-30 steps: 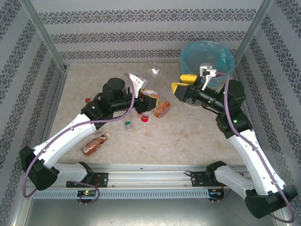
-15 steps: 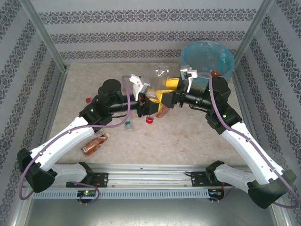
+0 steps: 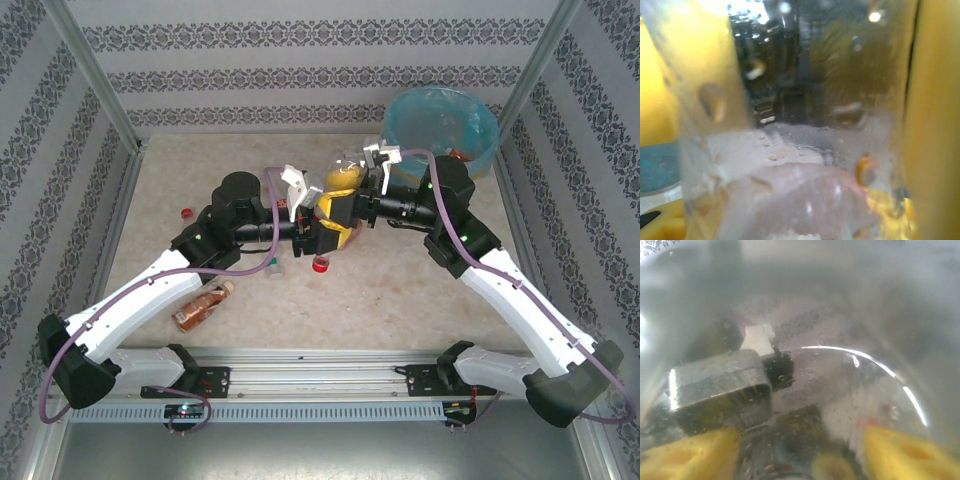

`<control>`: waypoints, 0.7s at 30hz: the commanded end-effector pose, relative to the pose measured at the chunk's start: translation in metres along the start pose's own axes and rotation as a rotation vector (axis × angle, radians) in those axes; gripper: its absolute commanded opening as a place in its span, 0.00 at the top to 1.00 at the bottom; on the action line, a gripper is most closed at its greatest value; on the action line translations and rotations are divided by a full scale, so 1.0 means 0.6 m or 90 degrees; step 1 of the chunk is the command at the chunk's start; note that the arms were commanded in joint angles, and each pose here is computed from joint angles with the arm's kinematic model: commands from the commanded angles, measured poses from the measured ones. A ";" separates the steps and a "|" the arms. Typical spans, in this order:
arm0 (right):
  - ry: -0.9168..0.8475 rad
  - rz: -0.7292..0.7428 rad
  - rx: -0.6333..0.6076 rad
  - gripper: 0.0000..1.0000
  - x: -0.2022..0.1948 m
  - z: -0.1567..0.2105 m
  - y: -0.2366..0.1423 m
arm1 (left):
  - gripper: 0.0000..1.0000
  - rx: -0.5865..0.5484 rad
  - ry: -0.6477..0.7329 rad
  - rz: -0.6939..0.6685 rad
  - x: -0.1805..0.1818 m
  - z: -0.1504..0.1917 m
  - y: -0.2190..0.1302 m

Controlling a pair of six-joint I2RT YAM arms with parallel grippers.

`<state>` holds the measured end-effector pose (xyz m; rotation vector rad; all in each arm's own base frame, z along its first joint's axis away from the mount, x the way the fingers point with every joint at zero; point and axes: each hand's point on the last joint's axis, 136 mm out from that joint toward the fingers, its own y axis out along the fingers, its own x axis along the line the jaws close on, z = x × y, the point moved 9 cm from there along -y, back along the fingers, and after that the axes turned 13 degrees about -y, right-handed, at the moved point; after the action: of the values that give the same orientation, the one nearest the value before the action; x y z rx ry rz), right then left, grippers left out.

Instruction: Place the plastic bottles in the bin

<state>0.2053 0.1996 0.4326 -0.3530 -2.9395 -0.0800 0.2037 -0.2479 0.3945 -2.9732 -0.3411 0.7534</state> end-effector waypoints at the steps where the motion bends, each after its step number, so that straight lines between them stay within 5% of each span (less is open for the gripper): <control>1: -0.020 -0.024 -0.013 0.35 0.016 -0.010 -0.001 | 0.45 -0.029 0.045 0.042 -0.021 -0.013 -0.003; 21: -0.022 0.108 -0.047 0.52 -0.003 -0.016 -0.026 | 0.23 -0.094 0.059 -0.038 -0.002 -0.010 -0.010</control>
<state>0.2057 0.1919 0.4341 -0.5270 -2.9236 -0.1098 0.2086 -0.2448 0.3889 -3.0299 -0.4757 0.6994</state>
